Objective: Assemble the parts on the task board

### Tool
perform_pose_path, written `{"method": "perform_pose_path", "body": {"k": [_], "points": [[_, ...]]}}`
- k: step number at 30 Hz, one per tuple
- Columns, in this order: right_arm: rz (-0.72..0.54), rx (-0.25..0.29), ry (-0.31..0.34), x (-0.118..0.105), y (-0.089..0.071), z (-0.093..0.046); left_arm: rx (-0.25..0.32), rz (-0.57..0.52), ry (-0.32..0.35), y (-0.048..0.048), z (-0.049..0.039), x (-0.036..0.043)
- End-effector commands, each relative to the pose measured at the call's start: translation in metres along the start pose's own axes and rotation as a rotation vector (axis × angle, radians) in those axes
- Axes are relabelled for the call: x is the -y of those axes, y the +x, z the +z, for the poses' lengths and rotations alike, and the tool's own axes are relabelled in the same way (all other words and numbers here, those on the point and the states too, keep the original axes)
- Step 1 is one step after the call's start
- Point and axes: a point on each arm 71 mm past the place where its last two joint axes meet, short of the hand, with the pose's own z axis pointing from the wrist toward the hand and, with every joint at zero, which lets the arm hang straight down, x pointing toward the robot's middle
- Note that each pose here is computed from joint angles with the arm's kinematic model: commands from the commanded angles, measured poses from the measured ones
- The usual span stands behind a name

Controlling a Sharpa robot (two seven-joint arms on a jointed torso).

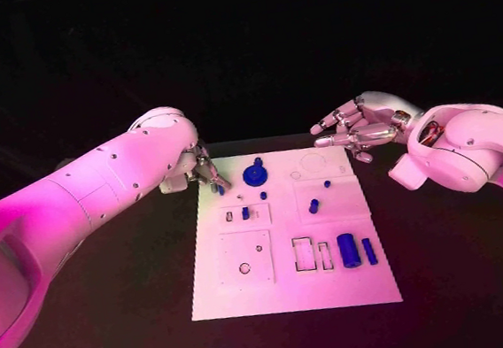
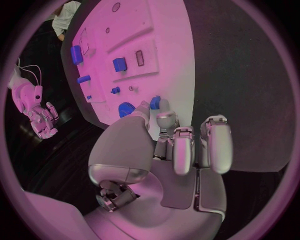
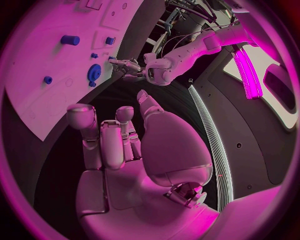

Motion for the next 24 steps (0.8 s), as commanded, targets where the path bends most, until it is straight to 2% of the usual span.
{"method": "perform_pose_path", "body": {"k": [1,13,19,24], "points": [[-0.003,-0.02,-0.007,0.0,0.002,0.0,-0.001,-0.007,0.018,0.0,0.0,0.0025],[-0.002,-0.025,-0.004,0.001,0.003,0.001,-0.011,-0.057,0.057,0.0003,0.0001,0.0021],[-0.002,-0.028,-0.001,0.001,0.003,0.0,-0.014,-0.079,0.074,0.0019,-0.0032,-0.0049],[-0.002,-0.028,0.003,0.002,0.003,0.0,0.012,-0.118,0.131,0.0039,-0.0119,-0.0116]]}}
